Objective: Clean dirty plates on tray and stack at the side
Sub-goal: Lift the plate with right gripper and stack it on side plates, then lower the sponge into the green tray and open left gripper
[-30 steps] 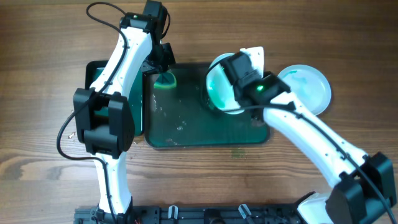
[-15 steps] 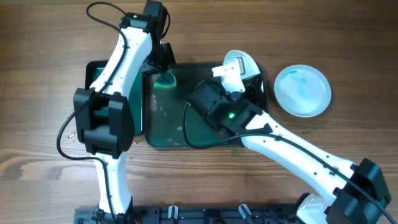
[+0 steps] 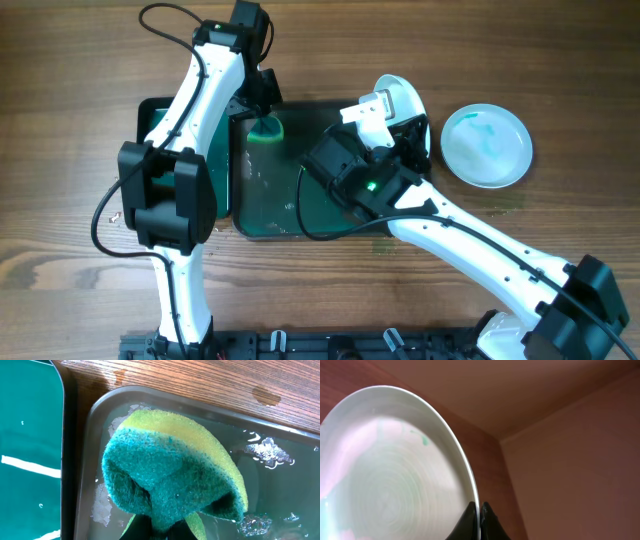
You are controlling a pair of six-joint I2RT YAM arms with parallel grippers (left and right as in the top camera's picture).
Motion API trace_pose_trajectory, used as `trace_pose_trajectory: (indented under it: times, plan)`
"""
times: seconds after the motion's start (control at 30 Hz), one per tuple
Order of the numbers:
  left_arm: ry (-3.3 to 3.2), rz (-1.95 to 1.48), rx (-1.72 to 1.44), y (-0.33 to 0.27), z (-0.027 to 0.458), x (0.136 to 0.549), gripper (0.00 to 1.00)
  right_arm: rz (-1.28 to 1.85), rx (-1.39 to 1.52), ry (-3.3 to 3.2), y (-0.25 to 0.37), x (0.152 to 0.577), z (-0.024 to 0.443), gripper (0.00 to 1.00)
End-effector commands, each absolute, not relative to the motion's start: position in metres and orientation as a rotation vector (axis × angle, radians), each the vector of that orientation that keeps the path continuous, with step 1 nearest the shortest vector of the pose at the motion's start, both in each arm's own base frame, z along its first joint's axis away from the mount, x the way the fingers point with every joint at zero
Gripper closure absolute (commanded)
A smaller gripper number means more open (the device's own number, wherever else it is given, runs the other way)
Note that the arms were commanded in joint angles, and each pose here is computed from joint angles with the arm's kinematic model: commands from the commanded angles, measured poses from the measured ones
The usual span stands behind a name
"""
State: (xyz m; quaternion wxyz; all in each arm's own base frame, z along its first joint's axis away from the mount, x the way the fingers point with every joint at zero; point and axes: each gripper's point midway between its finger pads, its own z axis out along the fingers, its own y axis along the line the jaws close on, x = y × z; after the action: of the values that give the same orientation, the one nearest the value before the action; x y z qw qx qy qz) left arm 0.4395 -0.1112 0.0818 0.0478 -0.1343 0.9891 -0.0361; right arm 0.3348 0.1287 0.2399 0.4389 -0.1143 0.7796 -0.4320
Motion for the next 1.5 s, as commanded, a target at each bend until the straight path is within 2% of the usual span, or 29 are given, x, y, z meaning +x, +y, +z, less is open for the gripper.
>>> trace_pose_trajectory:
  times: [0.0, 0.23, 0.4, 0.53, 0.7, 0.8, 0.9, 1.27, 1.3, 1.33, 1.4, 1.47]
  plan:
    - [3.003, -0.144, -0.374, -0.116, 0.090, 0.440, 0.96, -0.847, -0.355, 2.126, 0.145, 0.332, 0.210, 0.96]
    - [3.004, -0.143, -0.374, -0.116, 0.090, 0.439, 0.96, -0.199, -0.252, 2.559, 0.168, 0.334, 0.146, 0.96]
    - [3.004, -0.143, -0.374, -0.116, 0.090, 0.439, 0.96, 0.332, -0.123, 2.683, 0.149, 0.355, 0.143, 0.96]
    - [3.003, -0.144, -0.374, -0.116, 0.090, 0.439, 0.96, 0.459, 0.073, 2.682, 0.106, 0.370, 0.147, 0.96]
    - [2.997, -0.146, -0.372, -0.117, 0.091, 0.441, 0.96, 0.411, 0.417, 2.645, 0.013, 0.380, 0.145, 0.96]
    - [2.997, -0.147, -0.373, -0.117, 0.091, 0.441, 0.96, 0.180, 0.644, 2.629, -0.059, 0.369, 0.136, 0.96]
    - [2.997, -0.147, -0.373, -0.117, 0.091, 0.441, 0.96, 0.017, 0.783, 2.614, -0.102, 0.354, 0.124, 0.96]
    - [2.997, -0.147, -0.372, -0.117, 0.091, 0.441, 0.96, -0.110, 0.830, 2.596, -0.127, 0.350, 0.063, 0.95]
    - [2.997, -0.147, -0.373, -0.116, 0.091, 0.441, 0.96, -0.109, 0.827, 2.603, -0.127, 0.351, 0.059, 0.90]
    - [2.994, -0.148, -0.375, -0.116, 0.092, 0.441, 0.96, -0.109, 0.827, 2.604, -0.127, 0.352, 0.057, 0.81]
    - [2.991, -0.147, -0.341, -0.112, 0.100, 0.439, 0.96, -0.073, 0.818, 2.599, -0.123, 0.356, 0.060, 0.51]
    - [2.983, -0.138, -0.290, -0.103, 0.118, 0.435, 0.96, -0.014, 0.805, 2.598, -0.118, 0.363, 0.074, 0.43]
